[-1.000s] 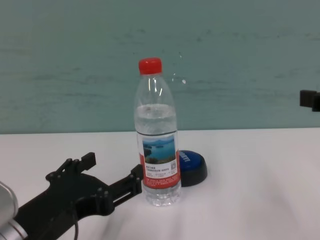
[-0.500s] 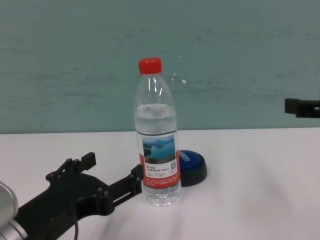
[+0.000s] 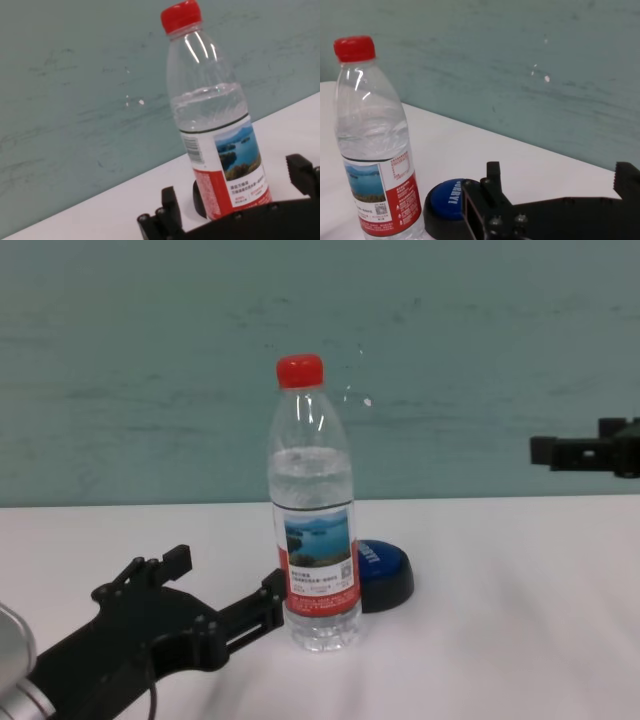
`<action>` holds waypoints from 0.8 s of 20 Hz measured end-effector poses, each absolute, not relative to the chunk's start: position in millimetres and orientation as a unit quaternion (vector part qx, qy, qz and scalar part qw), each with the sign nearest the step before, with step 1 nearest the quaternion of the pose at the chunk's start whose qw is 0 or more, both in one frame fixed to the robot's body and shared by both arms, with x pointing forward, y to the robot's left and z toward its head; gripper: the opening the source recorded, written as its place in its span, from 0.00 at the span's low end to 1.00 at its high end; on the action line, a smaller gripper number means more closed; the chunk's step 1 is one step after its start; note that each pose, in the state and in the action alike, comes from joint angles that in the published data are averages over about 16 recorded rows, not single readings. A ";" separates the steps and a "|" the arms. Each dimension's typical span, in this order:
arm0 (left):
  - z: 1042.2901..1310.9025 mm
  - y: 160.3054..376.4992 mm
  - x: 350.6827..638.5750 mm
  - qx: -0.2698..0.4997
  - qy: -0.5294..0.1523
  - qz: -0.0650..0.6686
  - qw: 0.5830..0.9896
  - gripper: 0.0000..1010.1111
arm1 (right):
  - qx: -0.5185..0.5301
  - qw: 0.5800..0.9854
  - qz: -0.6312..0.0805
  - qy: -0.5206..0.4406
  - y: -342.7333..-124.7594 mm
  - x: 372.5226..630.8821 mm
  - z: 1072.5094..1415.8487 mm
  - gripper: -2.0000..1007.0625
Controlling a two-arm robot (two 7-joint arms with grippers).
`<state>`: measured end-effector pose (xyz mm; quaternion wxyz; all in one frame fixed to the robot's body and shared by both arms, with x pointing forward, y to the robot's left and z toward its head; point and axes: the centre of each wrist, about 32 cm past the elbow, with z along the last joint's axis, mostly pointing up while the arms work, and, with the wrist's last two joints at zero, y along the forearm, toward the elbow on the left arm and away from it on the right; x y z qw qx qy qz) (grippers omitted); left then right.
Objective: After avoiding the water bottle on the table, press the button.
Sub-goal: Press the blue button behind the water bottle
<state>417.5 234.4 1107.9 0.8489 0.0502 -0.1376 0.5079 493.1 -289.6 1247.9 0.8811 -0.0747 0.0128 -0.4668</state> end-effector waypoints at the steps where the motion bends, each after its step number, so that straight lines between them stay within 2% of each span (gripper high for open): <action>1: 1107.9 234.4 417.5 0.050 -0.138 0.508 0.849 0.99 | -0.076 0.882 -0.465 0.013 -288.5 496.0 1247.8 1.00; 16: 1107.9 234.4 417.5 0.050 -0.138 0.508 0.849 0.99 | -0.089 0.889 -0.448 0.020 -271.5 533.6 1246.1 1.00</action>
